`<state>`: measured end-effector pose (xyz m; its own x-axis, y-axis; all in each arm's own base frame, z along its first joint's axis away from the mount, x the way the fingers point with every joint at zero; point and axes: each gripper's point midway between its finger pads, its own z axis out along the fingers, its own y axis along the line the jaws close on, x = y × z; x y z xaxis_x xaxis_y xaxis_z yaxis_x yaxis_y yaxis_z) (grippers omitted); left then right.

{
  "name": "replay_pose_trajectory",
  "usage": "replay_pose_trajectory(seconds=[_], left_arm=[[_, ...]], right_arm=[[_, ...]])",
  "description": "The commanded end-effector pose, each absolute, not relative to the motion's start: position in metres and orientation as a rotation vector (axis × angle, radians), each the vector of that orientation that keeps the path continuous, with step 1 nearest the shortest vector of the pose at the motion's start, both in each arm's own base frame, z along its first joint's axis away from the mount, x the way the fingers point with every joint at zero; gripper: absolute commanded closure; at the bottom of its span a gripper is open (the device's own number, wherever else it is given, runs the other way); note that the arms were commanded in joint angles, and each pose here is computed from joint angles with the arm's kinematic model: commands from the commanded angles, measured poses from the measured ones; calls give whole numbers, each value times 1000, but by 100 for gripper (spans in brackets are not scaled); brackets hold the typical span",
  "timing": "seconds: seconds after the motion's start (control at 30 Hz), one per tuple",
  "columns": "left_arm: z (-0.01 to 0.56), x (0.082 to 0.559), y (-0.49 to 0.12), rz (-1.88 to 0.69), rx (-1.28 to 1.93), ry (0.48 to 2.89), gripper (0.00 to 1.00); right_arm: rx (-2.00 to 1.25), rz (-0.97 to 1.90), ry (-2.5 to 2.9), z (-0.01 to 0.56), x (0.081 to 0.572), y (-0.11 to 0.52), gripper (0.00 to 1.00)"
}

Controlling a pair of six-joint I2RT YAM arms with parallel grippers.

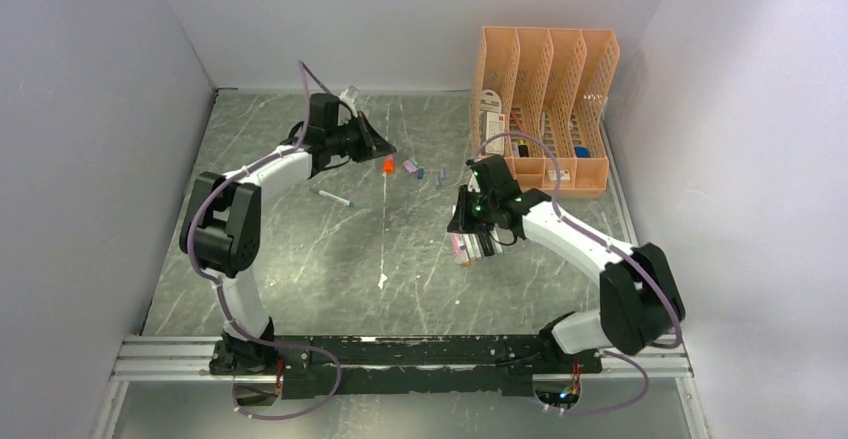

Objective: Open the pen caps

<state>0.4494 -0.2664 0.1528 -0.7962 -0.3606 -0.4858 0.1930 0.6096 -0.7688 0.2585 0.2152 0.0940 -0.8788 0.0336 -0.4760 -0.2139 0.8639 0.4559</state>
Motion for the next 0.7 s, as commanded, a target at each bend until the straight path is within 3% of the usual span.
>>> replay_pose_trajectory(seconds=[0.0, 0.27, 0.67], left_arm=[[151, 427, -253, -1094, -87, 2262, 93], [137, 421, -253, -1108, -101, 2287, 93], [132, 422, -252, -1097, -109, 2298, 93]], right_arm=[[-156, 303, 2657, 65, 270, 172, 96], [-179, 102, 2658, 54, 283, 153, 92], [-211, 101, 2684, 40, 279, 156, 80]])
